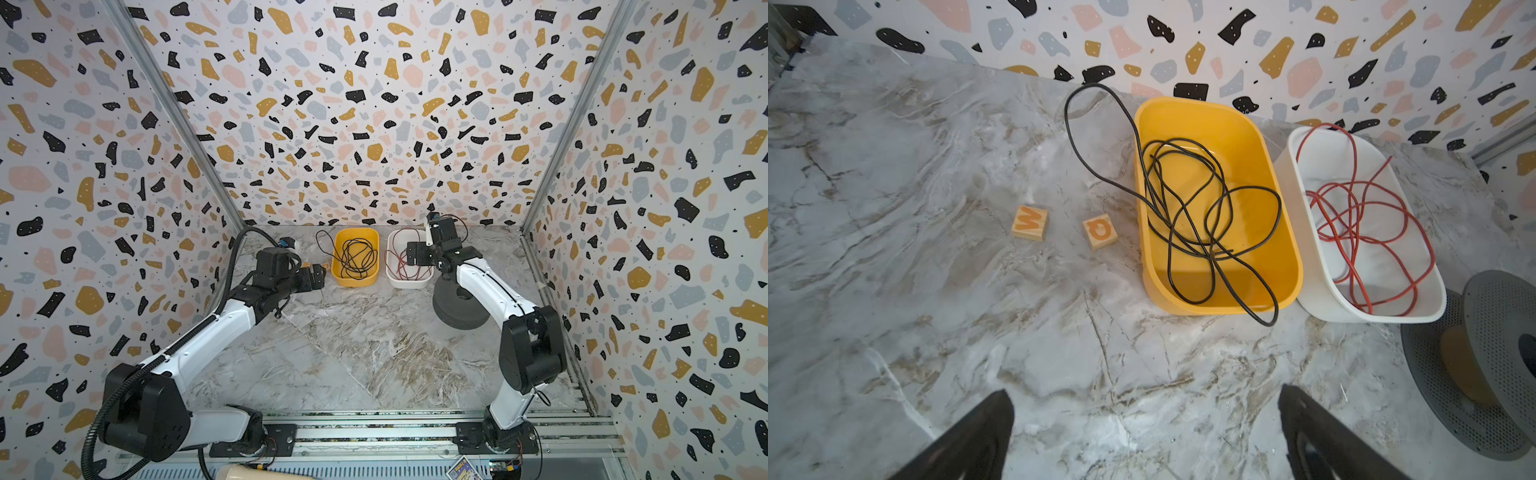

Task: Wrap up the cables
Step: 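Reach the right gripper into the white tub while the left arm rises, then grasp the red cable in the white tub with the right gripper and lift, then pull the red cable out and lay it on the table near the robot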

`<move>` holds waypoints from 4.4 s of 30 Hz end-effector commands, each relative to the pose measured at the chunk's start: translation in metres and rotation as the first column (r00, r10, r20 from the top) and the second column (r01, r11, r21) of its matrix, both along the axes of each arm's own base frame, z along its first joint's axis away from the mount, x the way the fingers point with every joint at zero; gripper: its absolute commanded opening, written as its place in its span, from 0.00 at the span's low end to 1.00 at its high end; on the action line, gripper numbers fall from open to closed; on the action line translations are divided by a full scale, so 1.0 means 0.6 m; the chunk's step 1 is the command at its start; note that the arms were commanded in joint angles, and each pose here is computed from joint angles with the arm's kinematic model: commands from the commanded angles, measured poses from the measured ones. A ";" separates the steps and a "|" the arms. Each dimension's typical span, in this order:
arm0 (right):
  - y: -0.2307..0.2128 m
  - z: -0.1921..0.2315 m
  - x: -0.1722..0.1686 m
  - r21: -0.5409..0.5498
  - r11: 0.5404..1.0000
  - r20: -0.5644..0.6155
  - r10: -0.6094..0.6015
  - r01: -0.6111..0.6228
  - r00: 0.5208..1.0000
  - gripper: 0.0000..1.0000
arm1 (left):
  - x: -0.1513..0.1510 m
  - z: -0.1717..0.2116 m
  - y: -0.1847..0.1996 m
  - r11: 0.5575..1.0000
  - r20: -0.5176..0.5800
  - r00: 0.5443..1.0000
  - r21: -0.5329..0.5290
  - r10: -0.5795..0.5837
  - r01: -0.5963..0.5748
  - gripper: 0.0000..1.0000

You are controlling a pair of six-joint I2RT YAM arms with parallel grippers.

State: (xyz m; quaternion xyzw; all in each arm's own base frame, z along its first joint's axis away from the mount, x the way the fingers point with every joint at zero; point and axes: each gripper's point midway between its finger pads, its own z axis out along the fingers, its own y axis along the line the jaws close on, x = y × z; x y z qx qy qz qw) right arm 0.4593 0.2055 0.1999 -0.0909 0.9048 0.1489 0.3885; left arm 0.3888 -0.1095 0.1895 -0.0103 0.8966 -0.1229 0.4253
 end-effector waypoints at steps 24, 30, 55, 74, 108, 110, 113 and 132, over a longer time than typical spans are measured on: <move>0.081 -0.197 0.115 -0.306 0.943 -0.149 0.091 -0.133 0.985 0.95 | -0.009 0.007 -0.012 0.999 0.024 0.999 -0.011 -0.037 0.037 1.00; 0.078 -0.205 0.119 -0.299 0.946 -0.149 0.079 -0.121 0.986 0.93 | -0.008 0.012 -0.009 0.999 0.035 0.999 -0.010 -0.031 0.031 1.00; 0.050 -0.287 0.149 -0.231 0.965 -0.231 0.067 -0.121 0.971 0.23 | -0.007 0.009 -0.005 1.000 0.044 0.999 -0.014 -0.013 0.013 1.00; 0.067 0.023 0.102 -0.082 0.994 0.139 0.083 -0.072 0.987 0.00 | -0.008 0.011 -0.008 1.000 0.047 0.999 -0.021 -0.020 0.021 1.00; 0.146 0.555 -0.351 0.295 0.688 0.574 0.427 -0.663 0.699 0.00 | -0.010 0.043 -0.001 0.997 0.096 0.995 -0.083 0.003 0.005 0.98; 0.138 0.577 -0.367 0.310 0.667 0.596 0.418 -0.677 0.685 0.00 | -0.010 0.046 0.004 0.997 0.103 0.995 -0.083 0.012 -0.003 0.98; 0.135 0.575 -0.372 0.326 0.662 0.587 0.418 -0.675 0.693 0.00 | -0.011 0.051 0.011 0.996 0.113 0.993 -0.087 0.029 -0.019 0.99; 0.042 0.016 -0.324 0.296 0.933 -0.043 0.228 -0.205 0.973 0.03 | -0.077 -0.011 0.010 0.998 -0.070 0.997 -0.061 -0.025 0.021 0.96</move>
